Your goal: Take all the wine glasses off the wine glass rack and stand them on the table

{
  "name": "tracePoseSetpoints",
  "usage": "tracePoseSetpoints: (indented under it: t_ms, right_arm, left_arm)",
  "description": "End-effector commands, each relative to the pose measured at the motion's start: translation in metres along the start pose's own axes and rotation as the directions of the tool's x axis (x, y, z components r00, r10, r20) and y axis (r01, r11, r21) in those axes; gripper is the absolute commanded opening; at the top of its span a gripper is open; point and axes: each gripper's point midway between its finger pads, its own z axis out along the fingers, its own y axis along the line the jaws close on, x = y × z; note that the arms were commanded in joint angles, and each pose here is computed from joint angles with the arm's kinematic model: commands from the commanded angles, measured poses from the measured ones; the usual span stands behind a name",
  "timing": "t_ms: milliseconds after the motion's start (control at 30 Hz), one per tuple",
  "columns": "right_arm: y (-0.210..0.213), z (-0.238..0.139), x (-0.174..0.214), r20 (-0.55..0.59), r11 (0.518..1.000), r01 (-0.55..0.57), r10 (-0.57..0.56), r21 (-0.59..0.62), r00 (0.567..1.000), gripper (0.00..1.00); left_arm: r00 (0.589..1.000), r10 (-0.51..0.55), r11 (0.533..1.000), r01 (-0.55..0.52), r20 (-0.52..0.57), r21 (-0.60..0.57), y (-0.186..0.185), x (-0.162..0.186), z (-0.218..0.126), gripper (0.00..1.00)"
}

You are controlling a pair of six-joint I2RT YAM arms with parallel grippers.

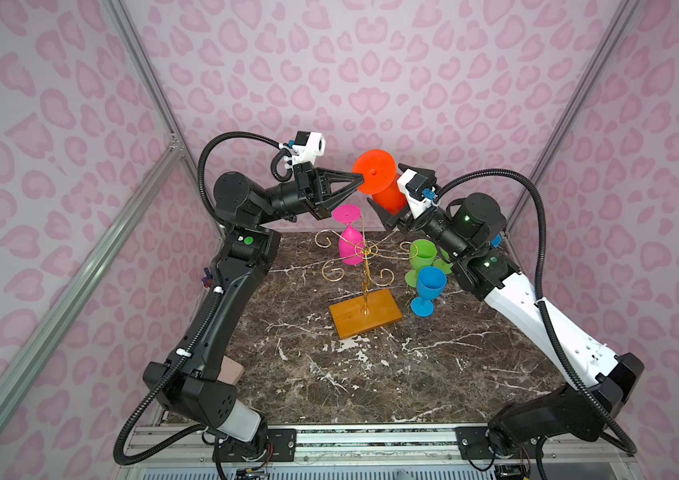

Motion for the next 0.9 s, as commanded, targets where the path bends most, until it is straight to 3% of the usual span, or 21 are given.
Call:
tracePoseSetpoints:
  t_ms: [0, 467, 633, 800, 867]
  right_arm:
    - [-0.003, 0.0, -0.005, 0.022, 1.0, -0.013, 0.013, 0.008, 1.0, 0.91]
    - [0.004, -0.01, -0.014, 0.02, 0.998, -0.058, 0.058, -0.028, 0.998, 0.55]
    - [0.003, -0.015, -0.017, 0.006, 0.996, -0.09, 0.09, -0.028, 0.996, 0.48]
    - [-0.001, -0.018, -0.018, -0.026, 0.993, -0.12, 0.119, -0.012, 0.993, 0.47]
    - [-0.004, -0.02, -0.02, -0.048, 0.991, -0.136, 0.135, -0.004, 0.99, 0.47]
  left_arm:
    - [0.999, 0.047, 0.998, -0.046, -0.024, 0.043, -0.017, 0.007, -0.001, 0.04]
    - [1.0, 0.023, 0.997, -0.022, -0.019, 0.078, -0.02, 0.004, 0.001, 0.04]
    - [1.0, 0.024, 0.996, -0.023, -0.015, 0.082, -0.021, 0.002, 0.002, 0.16]
    - [0.999, 0.044, 0.995, -0.043, -0.012, 0.087, -0.025, -0.001, 0.003, 0.41]
    - [0.997, 0.076, 0.993, -0.075, -0.009, 0.086, -0.028, -0.001, 0.003, 0.45]
